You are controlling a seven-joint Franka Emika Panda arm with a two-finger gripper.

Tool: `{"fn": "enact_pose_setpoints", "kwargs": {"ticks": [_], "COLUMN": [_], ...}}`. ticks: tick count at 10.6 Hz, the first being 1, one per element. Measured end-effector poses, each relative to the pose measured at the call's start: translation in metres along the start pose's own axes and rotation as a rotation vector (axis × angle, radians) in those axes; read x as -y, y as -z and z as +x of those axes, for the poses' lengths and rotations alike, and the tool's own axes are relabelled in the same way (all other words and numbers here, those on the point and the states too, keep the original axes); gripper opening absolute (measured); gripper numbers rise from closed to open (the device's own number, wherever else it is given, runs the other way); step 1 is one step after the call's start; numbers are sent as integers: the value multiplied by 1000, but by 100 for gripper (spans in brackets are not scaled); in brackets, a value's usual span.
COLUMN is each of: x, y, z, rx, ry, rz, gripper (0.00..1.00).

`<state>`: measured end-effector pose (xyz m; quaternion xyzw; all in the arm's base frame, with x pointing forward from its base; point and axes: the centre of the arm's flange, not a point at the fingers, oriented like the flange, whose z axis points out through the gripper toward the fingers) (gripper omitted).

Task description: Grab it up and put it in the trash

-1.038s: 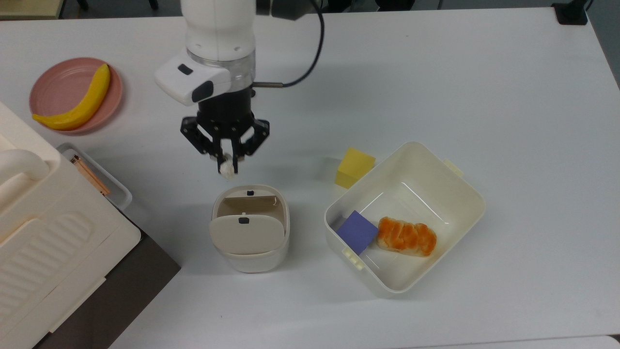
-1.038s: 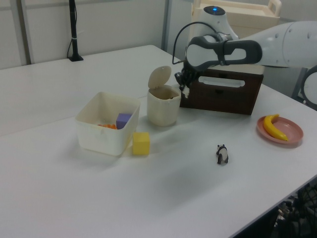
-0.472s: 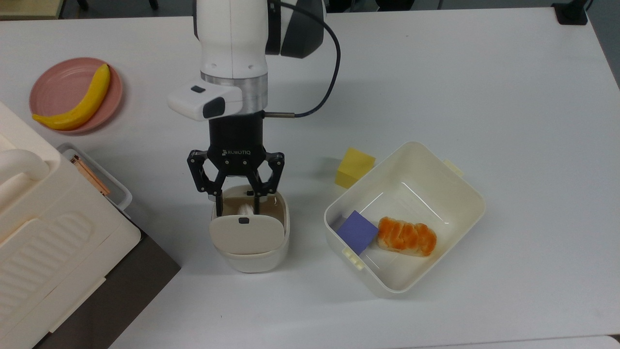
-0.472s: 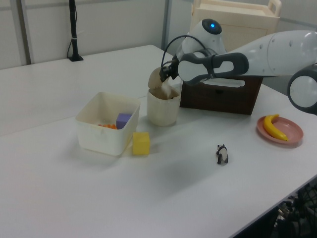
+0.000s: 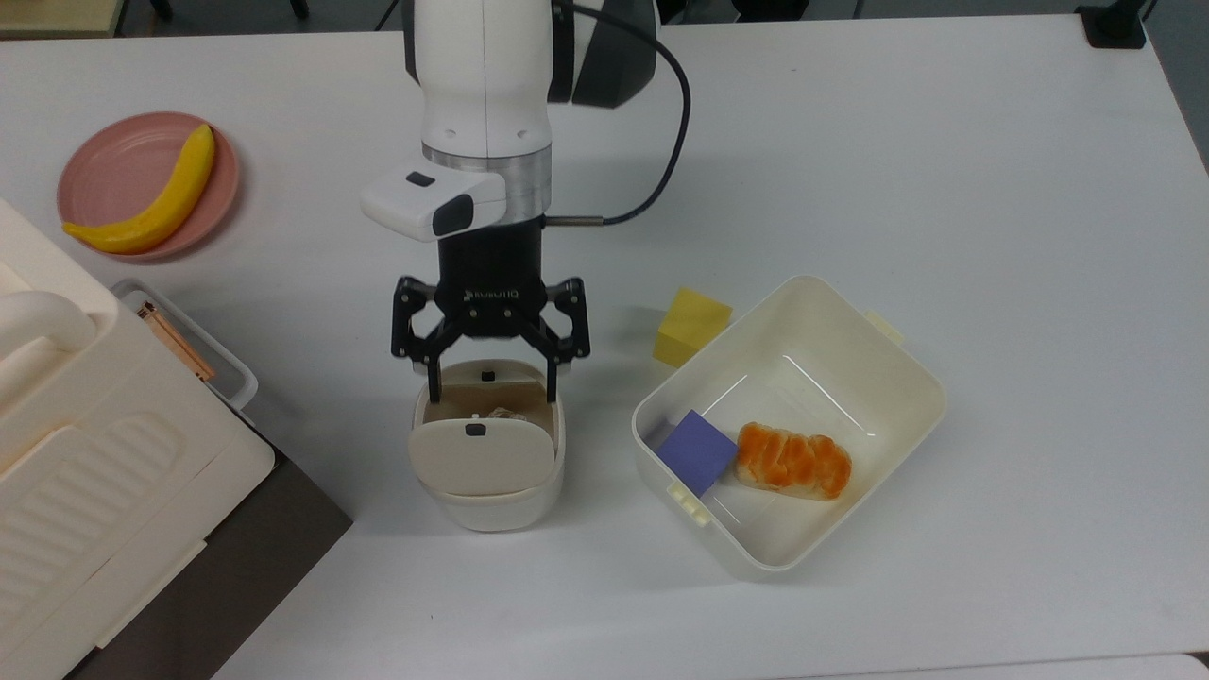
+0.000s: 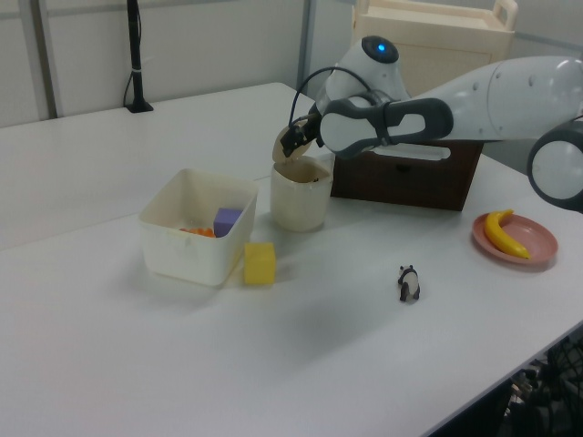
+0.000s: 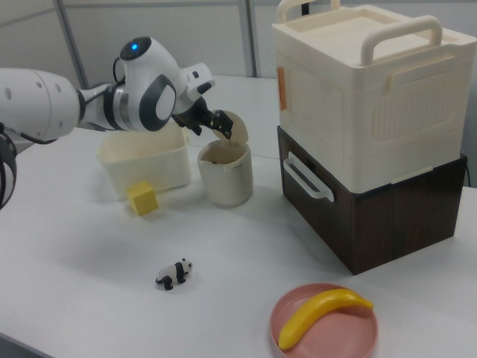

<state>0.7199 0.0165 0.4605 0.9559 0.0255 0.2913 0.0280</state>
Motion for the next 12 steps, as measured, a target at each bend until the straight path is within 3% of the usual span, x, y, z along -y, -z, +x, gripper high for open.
{"fn": "enact_pose_setpoints", "kwargs": {"ticks": [4, 6, 8, 12], "x": [20, 19, 9, 0], "y": [88, 141, 181, 196], "z": [-21, -33, -43, -51], "rx": [383, 510, 569, 596], "ry": [31, 32, 17, -25], "rz": [-24, -39, -52, -15], "gripper": [100, 100, 100, 100]}}
